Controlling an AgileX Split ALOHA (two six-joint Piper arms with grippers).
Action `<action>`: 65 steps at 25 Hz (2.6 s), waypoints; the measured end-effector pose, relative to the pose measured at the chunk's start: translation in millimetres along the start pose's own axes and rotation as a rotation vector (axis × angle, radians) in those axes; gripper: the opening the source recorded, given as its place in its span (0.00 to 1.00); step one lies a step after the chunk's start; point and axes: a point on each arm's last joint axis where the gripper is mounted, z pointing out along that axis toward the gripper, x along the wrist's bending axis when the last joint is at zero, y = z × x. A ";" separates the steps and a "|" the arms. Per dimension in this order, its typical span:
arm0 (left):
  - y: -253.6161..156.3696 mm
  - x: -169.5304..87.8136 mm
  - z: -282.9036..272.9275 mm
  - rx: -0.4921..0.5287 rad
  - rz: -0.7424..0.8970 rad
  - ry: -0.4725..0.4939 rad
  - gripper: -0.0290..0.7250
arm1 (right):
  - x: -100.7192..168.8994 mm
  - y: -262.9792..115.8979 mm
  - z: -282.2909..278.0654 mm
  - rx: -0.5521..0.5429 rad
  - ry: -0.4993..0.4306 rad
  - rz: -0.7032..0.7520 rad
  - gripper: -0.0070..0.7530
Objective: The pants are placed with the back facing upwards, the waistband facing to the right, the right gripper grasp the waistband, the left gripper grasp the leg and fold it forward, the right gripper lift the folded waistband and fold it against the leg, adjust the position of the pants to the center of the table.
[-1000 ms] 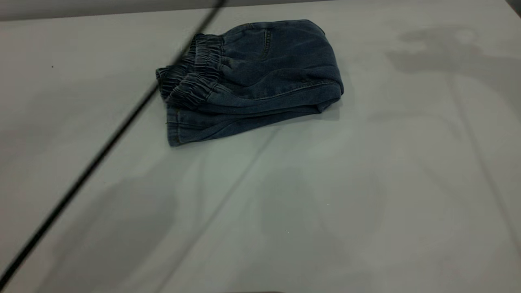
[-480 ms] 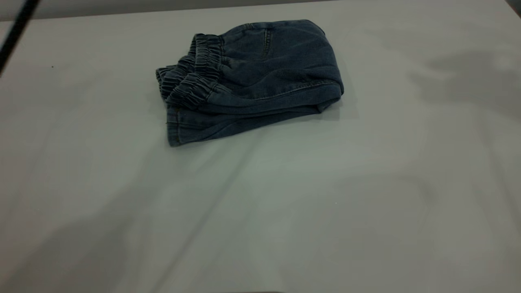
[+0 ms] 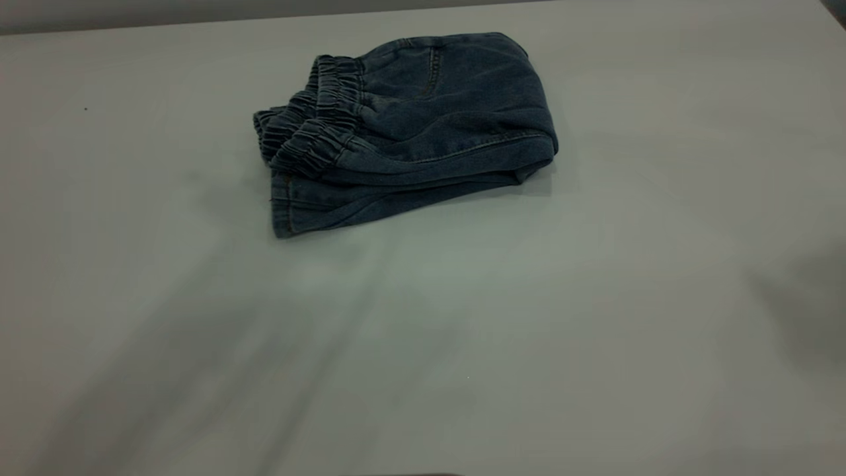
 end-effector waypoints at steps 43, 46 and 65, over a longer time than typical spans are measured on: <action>-335.9 -10.2 -67.1 0.027 -0.049 -0.007 0.72 | -14.3 -279.1 -10.6 -0.252 -0.250 -0.116 0.76; -336.0 -10.2 -67.2 0.026 -0.050 -0.008 0.72 | -13.7 -279.0 -10.5 -0.253 -0.243 -0.114 0.76; -336.1 -10.2 -67.0 0.026 -0.050 -0.008 0.72 | -14.5 -278.8 -8.7 -0.258 -0.242 -0.112 0.76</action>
